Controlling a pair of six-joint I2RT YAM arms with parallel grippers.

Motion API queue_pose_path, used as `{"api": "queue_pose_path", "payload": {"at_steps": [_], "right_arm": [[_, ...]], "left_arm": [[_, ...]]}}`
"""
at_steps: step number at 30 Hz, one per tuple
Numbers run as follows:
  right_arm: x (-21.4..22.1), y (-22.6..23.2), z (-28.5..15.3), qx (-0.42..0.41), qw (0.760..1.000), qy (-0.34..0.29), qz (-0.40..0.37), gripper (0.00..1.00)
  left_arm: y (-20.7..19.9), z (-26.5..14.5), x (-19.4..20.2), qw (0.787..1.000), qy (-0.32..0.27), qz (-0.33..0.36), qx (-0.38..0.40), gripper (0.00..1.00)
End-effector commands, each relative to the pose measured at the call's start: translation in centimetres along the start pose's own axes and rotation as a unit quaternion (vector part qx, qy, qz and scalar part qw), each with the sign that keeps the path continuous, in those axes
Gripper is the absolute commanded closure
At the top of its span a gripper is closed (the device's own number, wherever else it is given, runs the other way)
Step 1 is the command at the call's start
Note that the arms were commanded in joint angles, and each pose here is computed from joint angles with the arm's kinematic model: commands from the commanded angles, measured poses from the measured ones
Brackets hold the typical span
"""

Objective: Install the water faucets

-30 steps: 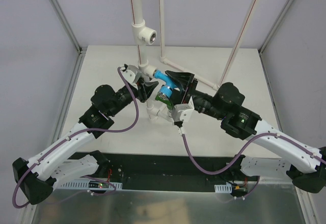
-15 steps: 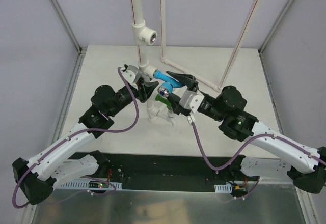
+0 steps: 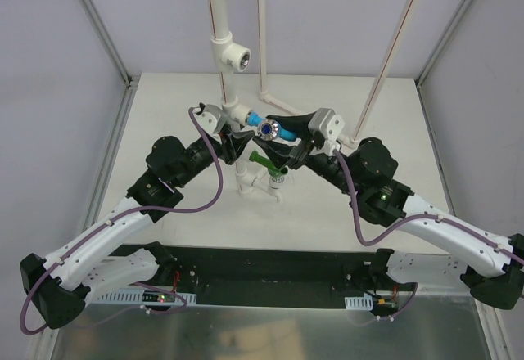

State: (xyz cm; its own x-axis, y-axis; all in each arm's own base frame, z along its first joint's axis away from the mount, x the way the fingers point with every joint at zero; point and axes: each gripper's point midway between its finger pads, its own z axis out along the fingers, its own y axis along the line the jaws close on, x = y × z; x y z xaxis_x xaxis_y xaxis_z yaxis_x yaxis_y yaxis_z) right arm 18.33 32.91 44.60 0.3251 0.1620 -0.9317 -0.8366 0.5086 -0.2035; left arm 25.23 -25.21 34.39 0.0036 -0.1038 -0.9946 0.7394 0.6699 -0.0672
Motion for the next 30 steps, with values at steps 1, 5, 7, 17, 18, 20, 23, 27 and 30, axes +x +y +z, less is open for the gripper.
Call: {"api": "queue_pose_path", "payload": {"at_steps": [1, 5, 7, 17, 18, 20, 23, 27, 30], "right_arm": [[1.5, 0.6, 0.8, 0.027, 0.989, 0.033, 0.142, 1.0], [1.2, 1.2, 1.2, 0.026, 0.979, 0.036, 0.198, 1.0], [1.1, 1.1, 1.3, 0.038, 0.969, 0.038, 0.239, 1.0], [-1.0, 0.6, 1.3, 0.085, 0.899, 0.01, 0.43, 1.0], [-1.4, 0.5, 1.3, 0.088, 0.892, 0.004, 0.444, 1.0], [-2.0, 0.3, 1.3, 0.093, 0.876, -0.003, 0.474, 1.0], [-2.9, -0.5, 1.0, 0.112, 0.843, -0.023, 0.525, 1.0], [-3.3, -1.7, 0.6, 0.143, 0.796, -0.049, 0.585, 1.0], [-3.8, -2.0, 0.3, 0.152, 0.767, -0.056, 0.62, 1.0]], "left_arm": [[-1.7, -0.1, 0.9, 0.998, 0.019, -0.062, 0.027, 1.0], [-1.6, -0.1, 0.9, 0.998, 0.018, -0.061, 0.025, 1.0], [-1.7, -0.1, 0.7, 0.998, 0.015, -0.061, 0.025, 1.0], [-1.7, 0.1, 0.7, 0.998, 0.018, -0.06, 0.028, 1.0], [-1.8, 0.1, 0.6, 0.998, 0.017, -0.06, 0.028, 1.0], [-1.7, 0.1, 0.7, 0.998, 0.017, -0.061, 0.028, 1.0], [-1.8, 0.1, 0.6, 0.998, 0.017, -0.062, 0.029, 1.0], [-1.7, 0.1, 0.6, 0.998, 0.016, -0.06, 0.028, 1.0], [-1.7, 0.1, 0.8, 0.998, 0.019, -0.061, 0.027, 1.0]]}}
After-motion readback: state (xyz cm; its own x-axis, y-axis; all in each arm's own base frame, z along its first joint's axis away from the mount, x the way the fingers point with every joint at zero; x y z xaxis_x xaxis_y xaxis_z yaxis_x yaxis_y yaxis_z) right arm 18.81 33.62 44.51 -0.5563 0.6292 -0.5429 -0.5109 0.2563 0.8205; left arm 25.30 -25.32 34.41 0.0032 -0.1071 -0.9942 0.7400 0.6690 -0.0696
